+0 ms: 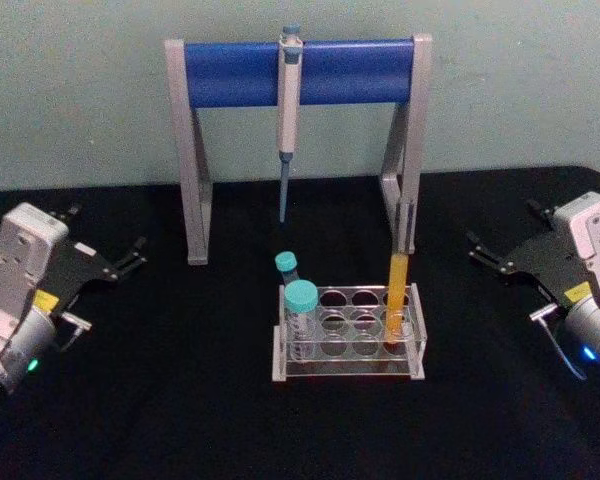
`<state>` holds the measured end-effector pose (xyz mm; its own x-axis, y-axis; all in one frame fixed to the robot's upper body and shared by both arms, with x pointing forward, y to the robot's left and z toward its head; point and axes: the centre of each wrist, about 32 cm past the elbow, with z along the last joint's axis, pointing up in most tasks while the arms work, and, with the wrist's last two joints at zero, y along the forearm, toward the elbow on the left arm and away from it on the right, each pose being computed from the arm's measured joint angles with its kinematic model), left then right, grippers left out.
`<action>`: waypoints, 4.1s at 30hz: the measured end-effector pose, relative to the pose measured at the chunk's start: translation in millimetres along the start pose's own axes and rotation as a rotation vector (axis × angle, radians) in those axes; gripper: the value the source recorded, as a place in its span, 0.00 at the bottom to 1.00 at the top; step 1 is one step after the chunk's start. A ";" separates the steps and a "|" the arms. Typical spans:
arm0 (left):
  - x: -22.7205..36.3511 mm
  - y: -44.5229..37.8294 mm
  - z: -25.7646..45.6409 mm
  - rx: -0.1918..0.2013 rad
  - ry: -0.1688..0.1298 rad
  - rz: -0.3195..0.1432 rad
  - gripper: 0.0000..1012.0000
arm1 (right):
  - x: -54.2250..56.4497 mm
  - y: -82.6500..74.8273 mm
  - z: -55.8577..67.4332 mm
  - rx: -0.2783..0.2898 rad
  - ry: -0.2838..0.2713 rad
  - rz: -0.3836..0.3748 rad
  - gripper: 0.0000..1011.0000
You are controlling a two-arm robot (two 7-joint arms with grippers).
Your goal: Pick up the test tube from the test tube rack, shake it, then place it back into the test tube rack.
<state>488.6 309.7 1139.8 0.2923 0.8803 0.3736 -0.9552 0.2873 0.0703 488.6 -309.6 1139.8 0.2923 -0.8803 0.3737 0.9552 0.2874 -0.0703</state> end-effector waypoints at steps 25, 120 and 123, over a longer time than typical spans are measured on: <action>0.0 0.0 0.0 0.000 0.000 0.000 0.99 | 0.0 0.0 0.0 0.000 0.000 0.000 0.99; 0.0 0.0 0.0 0.000 0.000 0.000 0.99 | -8.7 -16.2 13.7 0.024 0.407 0.360 0.99; 0.0 0.0 0.0 0.000 0.000 0.000 0.99 | -6.4 -11.9 13.6 0.024 0.410 0.382 0.99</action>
<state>488.6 309.7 1139.8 0.2923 0.8803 0.3737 -0.9552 0.2874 0.0702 474.8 -302.3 1150.8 0.6161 -0.7850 -0.0645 0.7778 0.6193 -0.1074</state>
